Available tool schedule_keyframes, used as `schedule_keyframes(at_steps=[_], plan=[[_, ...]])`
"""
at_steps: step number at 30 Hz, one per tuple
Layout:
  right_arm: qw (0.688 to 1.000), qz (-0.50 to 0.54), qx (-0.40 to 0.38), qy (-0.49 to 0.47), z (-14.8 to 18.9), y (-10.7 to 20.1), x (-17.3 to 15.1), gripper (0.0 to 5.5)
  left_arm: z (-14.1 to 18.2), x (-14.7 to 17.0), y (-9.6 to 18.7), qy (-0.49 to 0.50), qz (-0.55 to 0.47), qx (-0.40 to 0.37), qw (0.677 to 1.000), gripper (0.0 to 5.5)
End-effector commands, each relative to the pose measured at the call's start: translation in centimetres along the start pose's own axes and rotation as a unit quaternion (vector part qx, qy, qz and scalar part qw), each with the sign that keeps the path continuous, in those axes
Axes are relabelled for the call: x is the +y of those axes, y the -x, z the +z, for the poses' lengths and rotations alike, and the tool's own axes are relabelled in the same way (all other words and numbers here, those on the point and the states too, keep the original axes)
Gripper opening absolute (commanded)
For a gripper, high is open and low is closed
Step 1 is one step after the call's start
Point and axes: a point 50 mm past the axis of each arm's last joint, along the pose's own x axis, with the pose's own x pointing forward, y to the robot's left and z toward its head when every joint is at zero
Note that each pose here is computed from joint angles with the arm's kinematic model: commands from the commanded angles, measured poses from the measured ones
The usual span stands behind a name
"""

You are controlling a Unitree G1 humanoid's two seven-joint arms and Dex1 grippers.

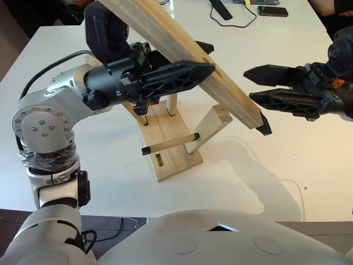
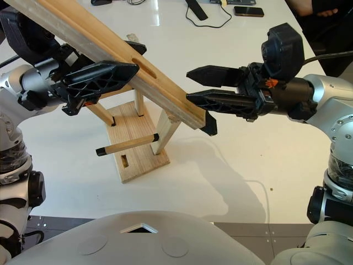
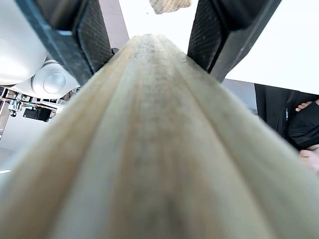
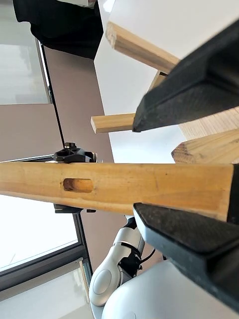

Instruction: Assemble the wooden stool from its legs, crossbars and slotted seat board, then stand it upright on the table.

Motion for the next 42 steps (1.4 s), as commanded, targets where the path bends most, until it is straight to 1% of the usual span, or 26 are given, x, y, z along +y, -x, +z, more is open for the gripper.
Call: schedule_keyframes(at_steps=[1,4,6,10,13,16,19,21,25,28,31,33,37,40,42], plan=[[0.999,-0.028,-0.02,0.015,0.5,0.5,-0.3,2.97,1.3,0.2,-0.1,-0.02,0.015,-0.038,0.999,2.04],[0.997,-0.063,-0.039,0.014,0.4,1.7,-0.6,2.97,3.2,0.4,0.6,-0.057,0.048,-0.05,0.996,2.04],[0.994,-0.091,-0.053,0.01,0.2,2.6,-0.8,2.97,4.6,0.2,1.6,-0.091,0.067,-0.033,0.993,2.04],[0.983,-0.168,-0.069,-0.011,-1.5,5.1,-0.9,2.97,7.0,-0.6,4.7,-0.162,0.117,0.061,0.978,2.04],[0.973,-0.218,-0.068,-0.029,-3.4,6.5,-0.2,2.97,8.3,-1.4,6.1,-0.212,0.13,0.127,0.96,2.04],[0.964,-0.254,-0.07,-0.035,-4.8,7.4,1.0,2.97,8.1,-2.5,7.2,-0.232,0.112,0.212,0.943,2.04],[0.959,-0.276,-0.055,-0.035,-5.9,7.6,2.1,2.97,6.3,-3.2,8.6,-0.216,0.083,0.302,0.925,2.04],[0.957,-0.283,-0.048,-0.036,-6.4,7.6,2.5,2.97,5.0,-3.5,9.5,-0.203,0.067,0.343,0.915,2.04],[0.956,-0.289,-0.043,-0.034,-6.7,7.6,2.8,2.97,3.4,-3.0,11.3,-0.206,0.074,0.385,0.897,2.04],[0.957,-0.287,-0.034,-0.033,-6.9,7.4,2.9,2.97,1.5,-2.7,12.4,-0.205,0.076,0.393,0.893,2.04],[0.957,-0.285,-0.031,-0.031,-7.0,7.1,3.0,2.97,-1.5,-2.2,13.3,-0.21,0.093,0.366,0.902,2.04],[0.957,-0.285,-0.032,-0.03,-6.9,7.1,3.1,2.97,-2.7,-2.6,13.7,-0.206,0.087,0.365,0.904,2.04],[0.956,-0.29,-0.031,-0.032,-7.0,6.9,3.8,2.97,-2.5,-3.4,14.4,-0.125,0.096,0.341,0.927,2.04],[0.954,-0.297,-0.03,-0.033,-7.5,6.6,4.5,2.97,-3.1,-4.4,14.8,-0.078,0.115,0.332,0.933,2.04],[0.952,-0.301,-0.032,-0.033,-7.6,6.3,4.8,2.97,-3.6,-5.0,14.7,-0.065,0.117,0.324,0.936,2.04]])
